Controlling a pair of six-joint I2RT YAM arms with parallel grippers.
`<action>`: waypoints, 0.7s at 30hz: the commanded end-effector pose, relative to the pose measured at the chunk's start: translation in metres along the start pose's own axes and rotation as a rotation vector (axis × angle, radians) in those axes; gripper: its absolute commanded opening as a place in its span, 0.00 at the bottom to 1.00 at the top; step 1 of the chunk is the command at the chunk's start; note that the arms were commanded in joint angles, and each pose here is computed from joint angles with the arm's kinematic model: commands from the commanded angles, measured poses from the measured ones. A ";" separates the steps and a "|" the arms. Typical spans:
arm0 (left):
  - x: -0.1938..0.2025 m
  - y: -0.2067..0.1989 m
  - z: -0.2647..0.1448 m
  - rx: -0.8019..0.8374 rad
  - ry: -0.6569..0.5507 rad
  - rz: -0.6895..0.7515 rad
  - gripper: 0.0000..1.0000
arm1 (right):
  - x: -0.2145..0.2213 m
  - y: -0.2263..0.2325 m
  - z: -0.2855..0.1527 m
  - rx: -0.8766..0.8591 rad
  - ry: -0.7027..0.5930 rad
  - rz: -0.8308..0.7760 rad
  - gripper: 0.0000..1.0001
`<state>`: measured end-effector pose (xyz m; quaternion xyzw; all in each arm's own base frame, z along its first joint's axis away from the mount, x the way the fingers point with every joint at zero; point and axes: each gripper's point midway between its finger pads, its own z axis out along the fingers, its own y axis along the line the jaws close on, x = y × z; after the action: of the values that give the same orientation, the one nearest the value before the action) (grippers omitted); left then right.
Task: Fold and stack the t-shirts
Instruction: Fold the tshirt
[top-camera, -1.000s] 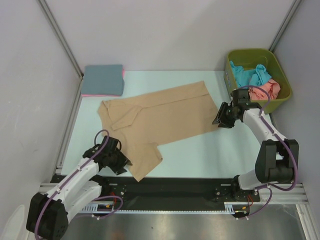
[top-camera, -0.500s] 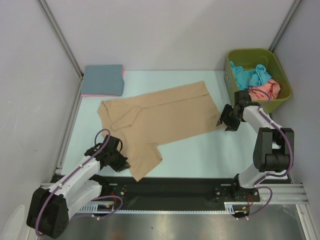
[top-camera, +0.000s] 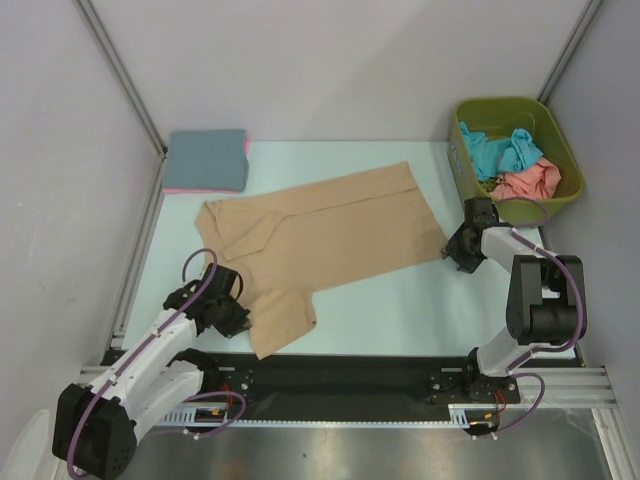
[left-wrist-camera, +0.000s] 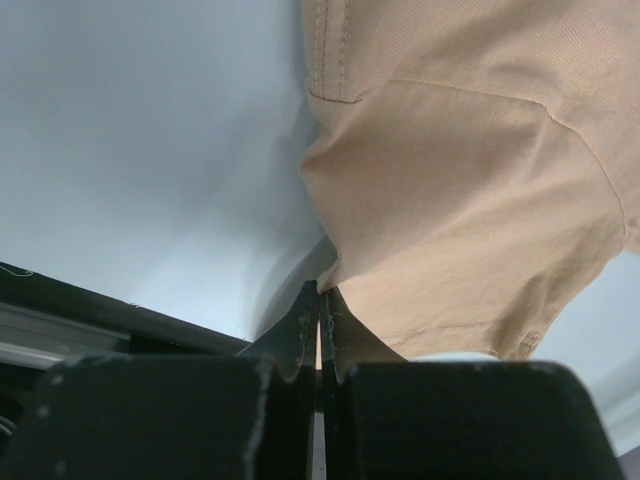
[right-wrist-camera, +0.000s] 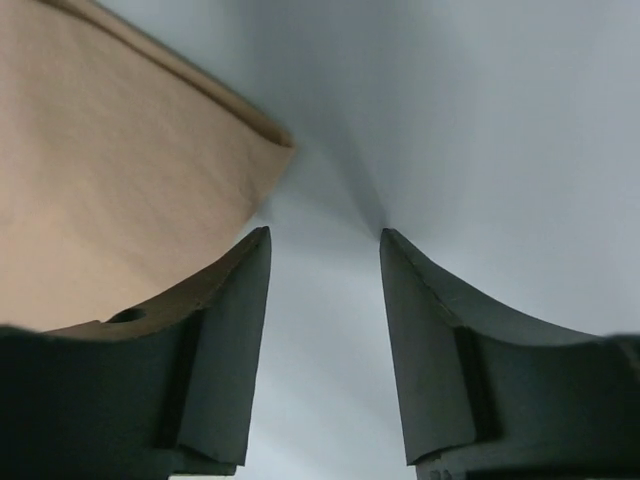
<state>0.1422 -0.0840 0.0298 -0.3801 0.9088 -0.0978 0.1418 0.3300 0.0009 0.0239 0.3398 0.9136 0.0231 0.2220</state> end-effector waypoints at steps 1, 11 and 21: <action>-0.008 -0.004 -0.008 0.001 -0.028 0.042 0.00 | -0.041 0.012 -0.006 -0.032 -0.177 0.084 0.51; -0.020 -0.013 -0.017 0.011 -0.068 0.097 0.00 | -0.044 0.019 0.010 -0.028 -0.157 0.091 0.44; -0.022 -0.010 -0.022 0.009 -0.082 0.133 0.00 | -0.045 0.022 0.020 -0.016 -0.163 0.114 0.41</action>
<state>0.1502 -0.0765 0.0450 -0.3355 0.9243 -0.0771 0.1649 0.3598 -0.0053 0.0218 0.3773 0.8879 0.0211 0.2623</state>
